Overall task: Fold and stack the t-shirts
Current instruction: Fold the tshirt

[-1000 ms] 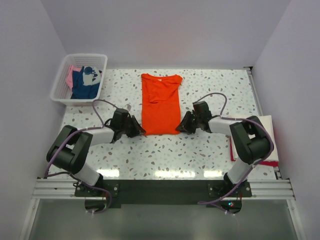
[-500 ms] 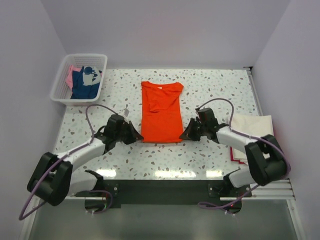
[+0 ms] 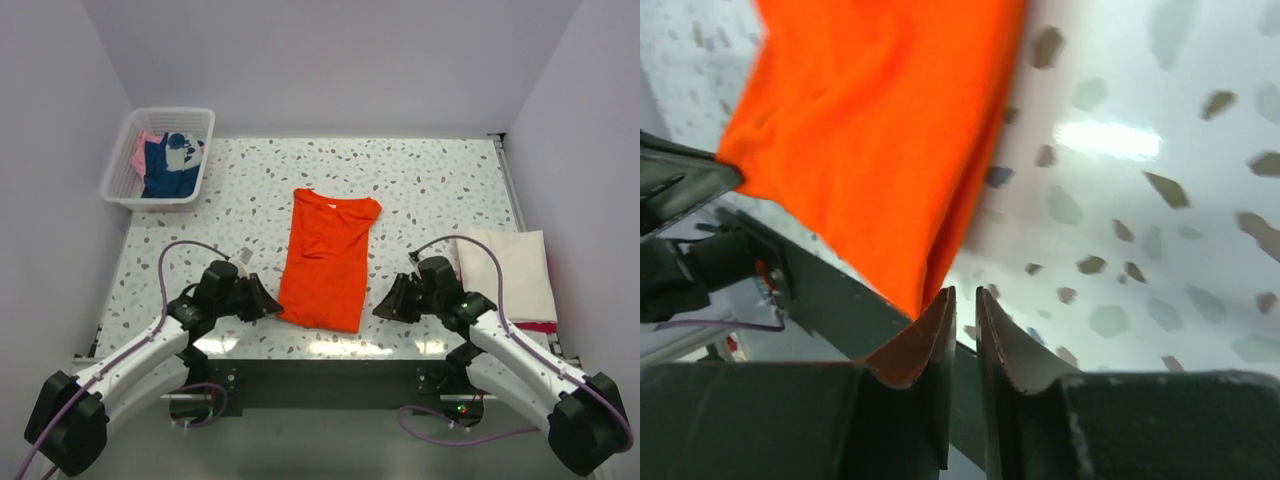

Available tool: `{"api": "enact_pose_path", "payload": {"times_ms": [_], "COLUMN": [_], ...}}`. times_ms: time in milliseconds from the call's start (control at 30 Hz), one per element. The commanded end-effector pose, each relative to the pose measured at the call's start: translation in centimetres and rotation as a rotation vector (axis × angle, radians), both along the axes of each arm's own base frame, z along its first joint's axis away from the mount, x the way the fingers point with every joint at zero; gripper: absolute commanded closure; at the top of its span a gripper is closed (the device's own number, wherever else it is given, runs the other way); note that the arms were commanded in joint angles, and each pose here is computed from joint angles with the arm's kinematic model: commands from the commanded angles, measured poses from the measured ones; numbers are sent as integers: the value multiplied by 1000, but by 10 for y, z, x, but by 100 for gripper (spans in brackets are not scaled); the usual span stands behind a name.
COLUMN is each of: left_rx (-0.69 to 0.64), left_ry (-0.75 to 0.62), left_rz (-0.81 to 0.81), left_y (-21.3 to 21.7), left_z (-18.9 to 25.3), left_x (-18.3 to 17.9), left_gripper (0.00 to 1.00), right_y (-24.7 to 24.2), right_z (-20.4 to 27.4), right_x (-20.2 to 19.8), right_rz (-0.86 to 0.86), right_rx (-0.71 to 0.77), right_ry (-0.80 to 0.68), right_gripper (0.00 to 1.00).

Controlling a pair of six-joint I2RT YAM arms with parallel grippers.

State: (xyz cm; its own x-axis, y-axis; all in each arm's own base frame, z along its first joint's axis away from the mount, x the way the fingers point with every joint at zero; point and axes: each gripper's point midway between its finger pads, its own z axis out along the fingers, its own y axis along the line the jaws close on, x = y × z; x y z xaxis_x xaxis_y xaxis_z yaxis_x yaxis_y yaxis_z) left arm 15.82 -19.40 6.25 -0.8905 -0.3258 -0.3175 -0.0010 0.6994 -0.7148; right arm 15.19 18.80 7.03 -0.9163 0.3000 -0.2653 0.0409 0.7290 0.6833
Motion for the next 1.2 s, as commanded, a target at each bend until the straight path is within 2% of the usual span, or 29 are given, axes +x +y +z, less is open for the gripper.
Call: {"api": "enact_pose_path", "payload": {"times_ms": [0,33,67,100,167,267,367,400,467,500,533,567,600,633,667,833,1000,1167], "left_rx": [74,68,70,77,87,113,111,83,49,33,17,22,0,-12,-9,-13,5,22], "left_ry": [91,90,85,91,52,-14,-62,-95,-83,-110,-116,-91,-119,-134,-112,-130,-101,-89], "left_rz": [21,13,2,-8,-20,-31,-55,-62,-109,-108,-126,-140,-146,-152,-183,-251,-284,-324], "left_y": [14,13,13,13,13,11,1,-7,-24,-32,-42,-50,-61,-70,-83,-124,-140,-155], "left_z": [-21,-18,-17,-16,-2,24,43,50,48,52,55,45,49,55,46,46,26,16], "left_x": [-14,-14,-14,-16,-10,4,22,32,38,48,50,53,60,67,64,71,75,70], "left_gripper": [77,71,61,57,54,54,57,58,62,64,66,66,66,66,68,69,70,70], "right_y": [-21,-25,-27,-26,-38,-42,-36,-35,-29,-21,-17,-12,-3,-1,5,-7,-13,-8], "right_z": [-26,-28,-27,-17,-9,30,66,88,71,94,66,65,84,54,68,39,32,21], "right_x": [-13,-13,-11,-5,6,48,102,130,168,194,212,225,248,258,276,294,297,302], "right_rz": [-47,-56,-60,-53,-91,-152,-174,-193,-179,-180,-159,-148,-146,-127,-128,-132,-144,-130], "right_rx": [-113,-135,-150,-158,-231,-291,-368,-387,-444,-444,-499,-507,-496,-551,-552,-696,-740,-734], "right_ry": [79,84,80,47,13,-133,-237,-292,-250,-308,-251,-252,-304,-244,-275,-212,-208,-198], "right_gripper": [69,64,58,52,50,52,54,58,62,64,65,67,67,67,68,69,65,64]}}
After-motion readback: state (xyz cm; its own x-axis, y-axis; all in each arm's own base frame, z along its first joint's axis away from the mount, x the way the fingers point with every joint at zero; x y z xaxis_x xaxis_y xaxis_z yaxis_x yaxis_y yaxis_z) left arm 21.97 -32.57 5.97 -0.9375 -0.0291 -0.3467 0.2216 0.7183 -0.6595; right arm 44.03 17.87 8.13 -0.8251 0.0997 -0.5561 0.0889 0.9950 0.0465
